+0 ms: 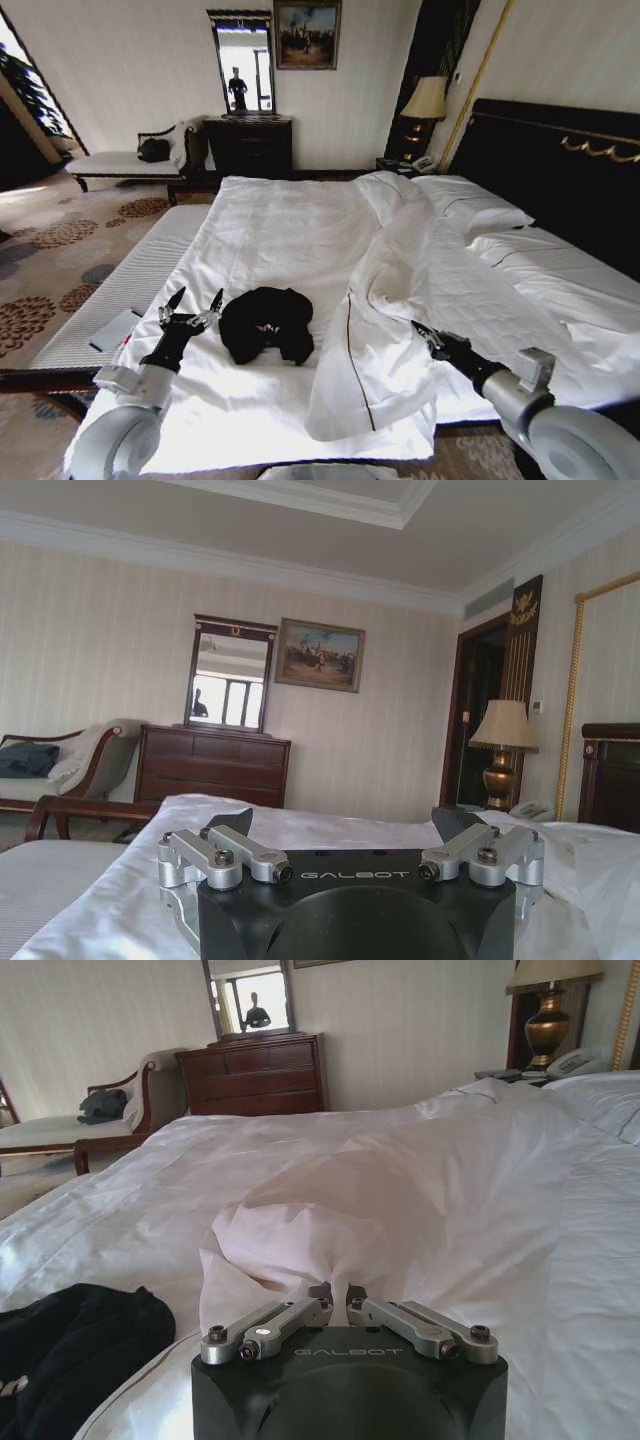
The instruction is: Fold the clothes on the bed.
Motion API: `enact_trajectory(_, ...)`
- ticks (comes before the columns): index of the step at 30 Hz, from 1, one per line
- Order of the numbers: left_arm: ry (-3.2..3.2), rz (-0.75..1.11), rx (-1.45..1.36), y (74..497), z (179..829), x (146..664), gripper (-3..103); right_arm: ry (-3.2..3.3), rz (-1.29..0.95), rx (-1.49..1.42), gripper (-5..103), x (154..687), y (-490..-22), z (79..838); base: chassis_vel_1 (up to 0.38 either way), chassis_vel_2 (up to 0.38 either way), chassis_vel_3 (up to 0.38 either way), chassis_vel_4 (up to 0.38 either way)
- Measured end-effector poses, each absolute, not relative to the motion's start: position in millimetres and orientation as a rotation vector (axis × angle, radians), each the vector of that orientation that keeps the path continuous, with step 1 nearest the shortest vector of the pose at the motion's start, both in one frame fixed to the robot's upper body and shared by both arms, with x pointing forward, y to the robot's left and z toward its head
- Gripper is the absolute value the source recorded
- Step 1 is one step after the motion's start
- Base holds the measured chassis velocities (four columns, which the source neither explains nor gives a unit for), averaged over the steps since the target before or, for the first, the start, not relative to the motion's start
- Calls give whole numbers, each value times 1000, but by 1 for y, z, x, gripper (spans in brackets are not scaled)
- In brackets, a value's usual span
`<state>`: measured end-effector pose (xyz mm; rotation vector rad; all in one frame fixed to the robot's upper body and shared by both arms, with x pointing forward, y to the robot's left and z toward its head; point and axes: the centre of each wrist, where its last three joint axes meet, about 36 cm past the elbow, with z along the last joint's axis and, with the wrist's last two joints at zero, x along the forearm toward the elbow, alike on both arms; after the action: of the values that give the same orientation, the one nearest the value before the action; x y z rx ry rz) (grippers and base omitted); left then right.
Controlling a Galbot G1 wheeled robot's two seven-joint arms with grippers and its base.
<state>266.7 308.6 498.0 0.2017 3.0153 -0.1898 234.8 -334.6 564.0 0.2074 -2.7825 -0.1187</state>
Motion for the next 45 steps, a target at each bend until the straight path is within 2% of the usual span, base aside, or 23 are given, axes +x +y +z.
enact_trajectory(3,3007,-192,200,311,501,269,100,-2820,-6,63,1,220,-344,560,0,0,0,0)
enact_trajectory(13,3004,-206,187,313,502,269,100,-2897,-36,-322,1,190,-364,559,0,0,0,0)
enact_trajectory(19,3012,-208,165,315,500,266,100,-2867,12,-560,1,171,-405,550,0,0,0,0)
enact_trajectory(27,3015,-206,158,316,497,267,100,-2789,326,-872,1,136,-454,514,0,0,0,0)
enact_trajectory(30,3022,-204,152,318,494,267,100,-2758,409,-938,1,119,-474,502,0,0,0,0)
enact_trajectory(36,3027,-198,167,317,493,269,100,-2646,421,-1112,1,82,-518,470,0,0,0,0)
enact_trajectory(41,3022,-197,175,317,495,271,100,-2587,387,-1174,1,66,-526,452,0,0,0,0)
enact_trajectory(45,3033,-204,170,317,492,269,100,-2504,477,-1250,1,41,-544,426,0,0,0,0)
